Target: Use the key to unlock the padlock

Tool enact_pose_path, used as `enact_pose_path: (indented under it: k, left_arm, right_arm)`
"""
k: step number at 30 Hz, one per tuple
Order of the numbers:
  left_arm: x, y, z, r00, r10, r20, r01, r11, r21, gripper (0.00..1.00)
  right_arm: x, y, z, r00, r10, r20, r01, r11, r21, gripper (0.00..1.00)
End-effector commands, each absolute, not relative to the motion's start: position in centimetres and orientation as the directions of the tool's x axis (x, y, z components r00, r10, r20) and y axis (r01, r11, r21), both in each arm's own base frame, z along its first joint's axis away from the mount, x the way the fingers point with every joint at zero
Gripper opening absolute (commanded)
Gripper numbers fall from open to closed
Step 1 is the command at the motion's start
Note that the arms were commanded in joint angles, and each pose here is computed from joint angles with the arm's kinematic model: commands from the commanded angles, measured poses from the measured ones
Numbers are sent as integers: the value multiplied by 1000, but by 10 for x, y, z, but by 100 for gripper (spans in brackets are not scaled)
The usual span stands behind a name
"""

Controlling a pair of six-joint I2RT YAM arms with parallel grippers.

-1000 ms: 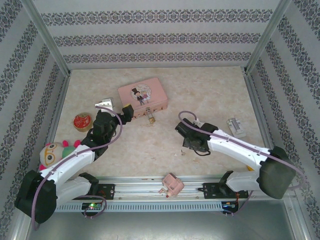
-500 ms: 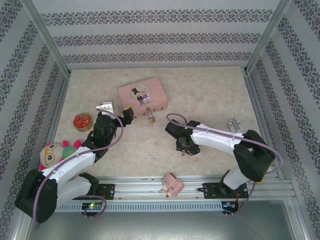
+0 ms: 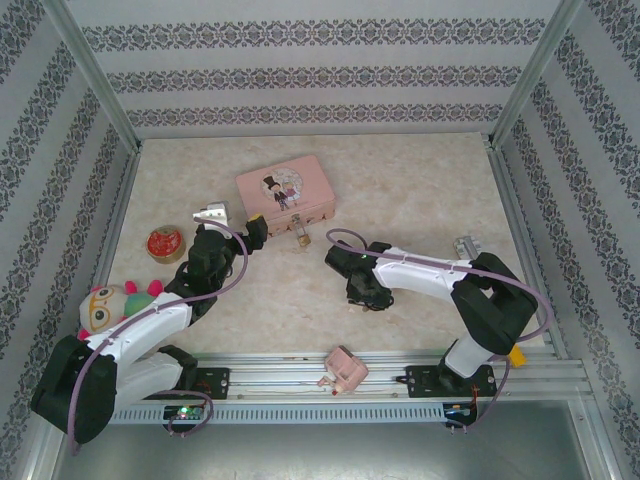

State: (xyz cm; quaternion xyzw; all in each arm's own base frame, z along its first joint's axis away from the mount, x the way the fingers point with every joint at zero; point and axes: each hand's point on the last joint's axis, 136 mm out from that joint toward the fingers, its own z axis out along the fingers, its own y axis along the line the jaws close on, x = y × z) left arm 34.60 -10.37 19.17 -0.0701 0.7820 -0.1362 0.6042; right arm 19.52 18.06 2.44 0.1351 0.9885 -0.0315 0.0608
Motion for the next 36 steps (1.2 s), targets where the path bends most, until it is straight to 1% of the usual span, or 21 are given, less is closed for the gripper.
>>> enact_pose_path:
  k: [1,12,24,29,33,36]
  left_arm:
    - [347,-106,202,-216,-286,-934,69,949,-307,99]
    - [346,-106,201,-219,-293,-931,66,947,-313,99]
    - [345,-106,203,-218,-298,-930,69,945,-319,99]
    - [343,-105,202,-218,-301,-929,65,945,-321,99]
    - [342,-104,203,-218,-300,-929,67,945,-321,99]
    - [342,-104,203,-217,-300,-929,67,945,-321,99]
  right_arm:
    - [188,179,22,-956,271,-111,278,959,-50,39]
    - [180,173,19,-955,278,-100,285,956,-62,36]
    - [170,168,24,-954,283,-97,289,956,-56,35]
    - [167,167,24,-953,288,-97,295,954,-56,32]
    - [167,165,21,-951,293,-98,299,952,-59,33]
    - [169,169,23,-950,294,-104,300,953,-45,38]
